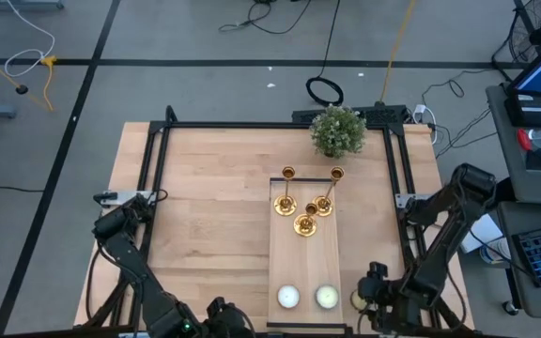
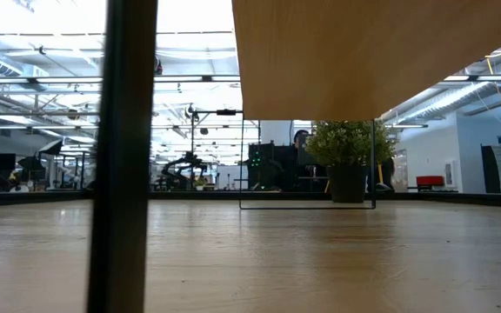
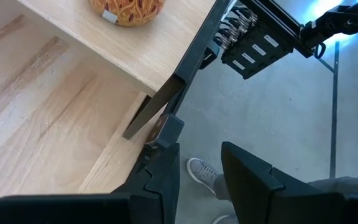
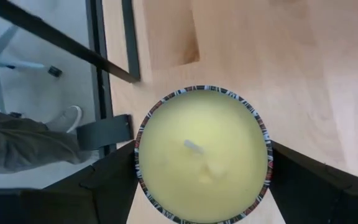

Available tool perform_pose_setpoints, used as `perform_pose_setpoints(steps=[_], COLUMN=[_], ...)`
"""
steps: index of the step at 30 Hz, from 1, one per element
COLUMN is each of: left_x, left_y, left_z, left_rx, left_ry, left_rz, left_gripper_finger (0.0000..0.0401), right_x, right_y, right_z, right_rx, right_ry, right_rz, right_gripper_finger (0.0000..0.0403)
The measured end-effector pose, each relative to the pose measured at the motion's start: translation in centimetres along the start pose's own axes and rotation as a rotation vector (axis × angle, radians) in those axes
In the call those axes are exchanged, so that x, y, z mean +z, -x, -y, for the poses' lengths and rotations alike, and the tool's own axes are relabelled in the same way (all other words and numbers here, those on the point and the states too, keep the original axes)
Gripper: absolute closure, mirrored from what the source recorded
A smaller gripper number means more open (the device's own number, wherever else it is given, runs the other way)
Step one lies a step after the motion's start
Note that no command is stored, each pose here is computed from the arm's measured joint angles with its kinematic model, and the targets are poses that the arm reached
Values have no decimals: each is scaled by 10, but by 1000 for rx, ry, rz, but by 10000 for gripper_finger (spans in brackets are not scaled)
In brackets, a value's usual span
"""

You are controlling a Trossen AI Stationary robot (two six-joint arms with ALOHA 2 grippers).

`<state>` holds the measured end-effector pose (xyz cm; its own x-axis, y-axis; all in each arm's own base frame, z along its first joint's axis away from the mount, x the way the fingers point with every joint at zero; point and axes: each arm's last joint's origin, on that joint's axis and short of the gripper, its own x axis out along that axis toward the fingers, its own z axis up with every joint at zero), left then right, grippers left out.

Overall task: Pick & Place candle stick holders
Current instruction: Put the red patterned scented candle on the shelf

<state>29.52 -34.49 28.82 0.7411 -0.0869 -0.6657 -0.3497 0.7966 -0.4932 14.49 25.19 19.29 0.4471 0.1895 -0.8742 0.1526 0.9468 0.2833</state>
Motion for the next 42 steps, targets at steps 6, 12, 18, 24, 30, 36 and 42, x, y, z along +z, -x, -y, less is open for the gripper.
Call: perform_pose_setpoints(steps=[6,12,18,24,30,36,42], left_x=[0,1,1,1,2,4,5], left_y=[0,0,0,0,0,-1,-2], left_z=[0,0,0,-1,-1,-1,-2], left_rx=[1,7,7,15,19,23,28], left_ry=[-15,-18,-25,-28,-24,-22,-21], left_rz=[2,24,25,42,58,62,69], left_gripper_finger=[279,279,279,279,279,279,279], right_x=[4,10,24,40,59,84,111], right_y=[24,48,67,77,86,97,101], right_z=[10,20,31,39,53,65,69], right_rx=[3,24,65,89,86,138,191], right_ry=[-32,-53,-82,-83,-73,-75,-62], right_rz=[-28,-18,19,117,171,291,432], right_gripper_finger=[104,102,104,103,103,103,103])
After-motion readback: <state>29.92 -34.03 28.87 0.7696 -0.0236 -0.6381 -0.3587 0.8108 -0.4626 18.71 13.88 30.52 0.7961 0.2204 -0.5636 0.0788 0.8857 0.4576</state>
